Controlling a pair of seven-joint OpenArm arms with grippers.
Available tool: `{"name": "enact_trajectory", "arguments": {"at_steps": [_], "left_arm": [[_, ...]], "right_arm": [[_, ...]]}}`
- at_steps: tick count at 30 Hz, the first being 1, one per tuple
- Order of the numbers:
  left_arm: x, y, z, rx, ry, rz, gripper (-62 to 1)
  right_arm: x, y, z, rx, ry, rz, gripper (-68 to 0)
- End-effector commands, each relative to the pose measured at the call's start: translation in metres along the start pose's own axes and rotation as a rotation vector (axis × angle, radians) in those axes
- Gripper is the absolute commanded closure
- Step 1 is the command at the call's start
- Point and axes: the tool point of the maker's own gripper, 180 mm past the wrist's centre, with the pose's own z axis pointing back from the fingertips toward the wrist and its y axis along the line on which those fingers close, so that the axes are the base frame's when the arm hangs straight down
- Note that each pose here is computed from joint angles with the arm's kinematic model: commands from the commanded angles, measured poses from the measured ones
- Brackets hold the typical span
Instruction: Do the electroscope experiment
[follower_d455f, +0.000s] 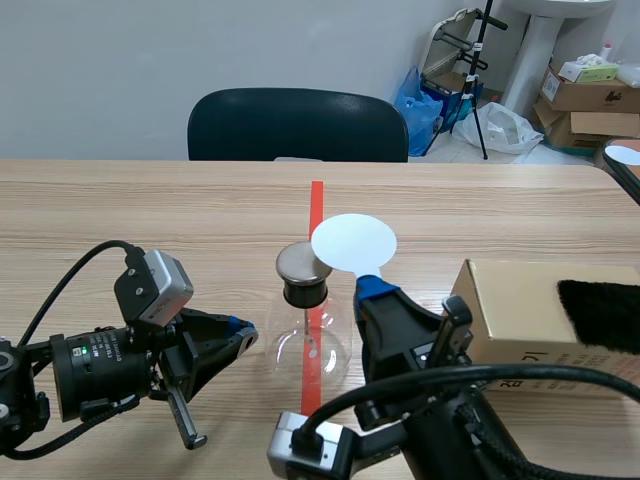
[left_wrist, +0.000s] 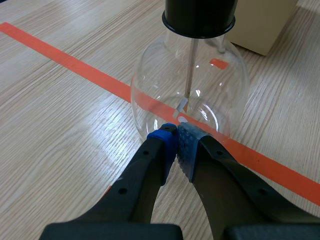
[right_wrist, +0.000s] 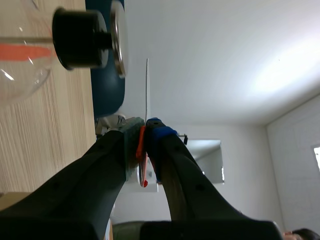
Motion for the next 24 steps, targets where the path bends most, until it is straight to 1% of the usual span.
{"name": "enact_trajectory", "arguments": {"at_steps": [1, 7, 14, 20, 24], "left_arm": [[0.007, 0.002, 0.0, 0.002, -0.025, 0.0, -2.7], [0.007, 0.002, 0.0, 0.002, -0.025, 0.0, -2.7], [0.007, 0.002, 0.0, 0.002, -0.025, 0.0, -2.7], [0.007, 0.002, 0.0, 0.002, -0.025, 0.0, -2.7], [0.007, 0.002, 0.0, 0.002, -0.025, 0.0, -2.7]], "right_arm": [[-0.009, -0.006, -0.002, -0.025, 0.028, 0.011, -1.0], [-0.033, -0.006, 0.0, -0.026, 0.159, 0.009, -1.0], [-0.055, -0.007, 0.005, -0.027, 0.285, 0.008, -1.0], [-0.068, -0.007, 0.009, -0.027, 0.362, 0.007, -1.0], [-0.074, -0.007, 0.012, -0.027, 0.398, 0.006, -1.0]]}}
